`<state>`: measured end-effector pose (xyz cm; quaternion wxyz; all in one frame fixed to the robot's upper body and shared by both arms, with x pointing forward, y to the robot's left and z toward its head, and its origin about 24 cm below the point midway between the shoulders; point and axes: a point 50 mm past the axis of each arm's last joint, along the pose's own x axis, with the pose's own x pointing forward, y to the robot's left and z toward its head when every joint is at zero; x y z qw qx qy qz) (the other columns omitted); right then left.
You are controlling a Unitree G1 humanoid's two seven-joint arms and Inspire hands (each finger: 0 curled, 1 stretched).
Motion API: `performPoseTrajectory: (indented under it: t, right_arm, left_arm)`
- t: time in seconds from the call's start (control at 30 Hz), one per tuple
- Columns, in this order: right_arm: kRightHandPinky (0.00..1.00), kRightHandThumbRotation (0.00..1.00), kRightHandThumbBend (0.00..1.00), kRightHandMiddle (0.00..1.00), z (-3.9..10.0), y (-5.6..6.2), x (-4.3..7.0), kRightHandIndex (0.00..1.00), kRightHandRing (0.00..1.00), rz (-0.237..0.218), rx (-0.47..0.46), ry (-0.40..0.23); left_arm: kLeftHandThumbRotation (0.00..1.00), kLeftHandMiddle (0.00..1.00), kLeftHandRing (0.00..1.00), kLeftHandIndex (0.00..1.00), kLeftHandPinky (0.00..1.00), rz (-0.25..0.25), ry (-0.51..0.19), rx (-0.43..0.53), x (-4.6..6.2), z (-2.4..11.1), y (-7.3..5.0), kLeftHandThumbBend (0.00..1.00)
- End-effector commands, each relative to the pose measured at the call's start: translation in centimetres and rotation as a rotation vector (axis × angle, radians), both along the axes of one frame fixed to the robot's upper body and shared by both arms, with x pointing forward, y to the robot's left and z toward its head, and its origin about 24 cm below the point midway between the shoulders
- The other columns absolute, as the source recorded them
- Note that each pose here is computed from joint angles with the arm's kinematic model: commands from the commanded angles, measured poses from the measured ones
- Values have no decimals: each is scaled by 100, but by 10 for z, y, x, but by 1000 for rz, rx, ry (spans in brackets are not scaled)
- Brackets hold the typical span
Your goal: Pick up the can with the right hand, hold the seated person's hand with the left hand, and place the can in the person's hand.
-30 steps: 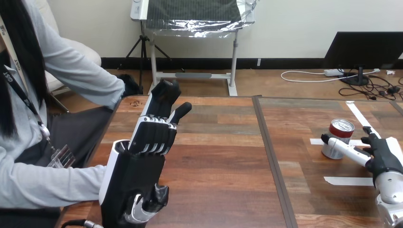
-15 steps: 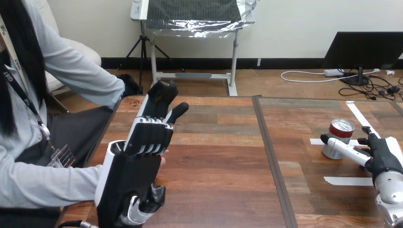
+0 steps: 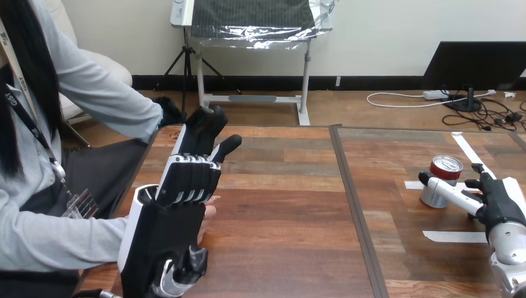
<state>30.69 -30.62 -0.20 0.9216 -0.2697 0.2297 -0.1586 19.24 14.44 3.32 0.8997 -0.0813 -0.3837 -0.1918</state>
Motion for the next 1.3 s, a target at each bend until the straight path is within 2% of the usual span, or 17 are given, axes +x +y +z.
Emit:
performPoseTrajectory:
  t: [0.0,0.2,0.3,0.37,0.5,0.57,0.67,0.8,0.9,1.0,1.17,1.27]
  right_arm:
    - [73,57,100,87,30,12,28,97,85,31,13,-107]
    - [74,55,100,87,31,12,29,97,85,30,11,-106]
    - [68,55,100,84,32,12,30,97,80,30,14,-110]
    - [70,55,100,84,33,12,30,98,82,28,29,-112]
    - [69,57,100,86,35,13,32,98,82,41,8,-118]
    - [72,58,100,88,37,13,33,98,85,43,5,-125]
    - [75,57,100,91,38,13,34,98,88,42,7,-121]
    - [80,56,100,94,40,14,36,98,91,50,5,-127]
    - [77,57,100,93,42,14,37,98,90,54,-6,-130]
    - [66,56,100,82,43,15,38,98,79,50,-5,-129]
    - [62,55,100,80,46,15,40,98,77,52,-30,-124]
    - [61,55,100,80,47,16,41,98,77,53,-14,-134]
  left_arm:
    - [73,97,99,96,94,-9,-65,-16,11,12,-1,79]
    - [70,97,100,96,97,-26,-65,-24,11,13,0,81]
    - [70,97,99,96,97,-19,-73,-14,11,13,0,83]
    - [72,97,99,97,97,-8,-83,-1,11,13,1,82]
    - [73,97,99,97,95,-24,-61,-13,10,12,1,83]
    - [72,97,99,97,95,-32,-54,-11,11,12,1,84]
    - [72,97,99,97,96,-15,-64,-10,10,12,1,83]
    - [70,97,99,96,97,-31,-51,-24,10,11,1,83]
    - [70,97,99,96,98,-25,-54,-21,10,12,1,83]
    - [70,97,99,96,98,-28,-56,-13,10,12,1,85]
    - [70,97,99,97,98,-29,-51,-19,10,12,0,84]
    - [70,97,99,97,97,-24,-57,-14,9,13,0,84]
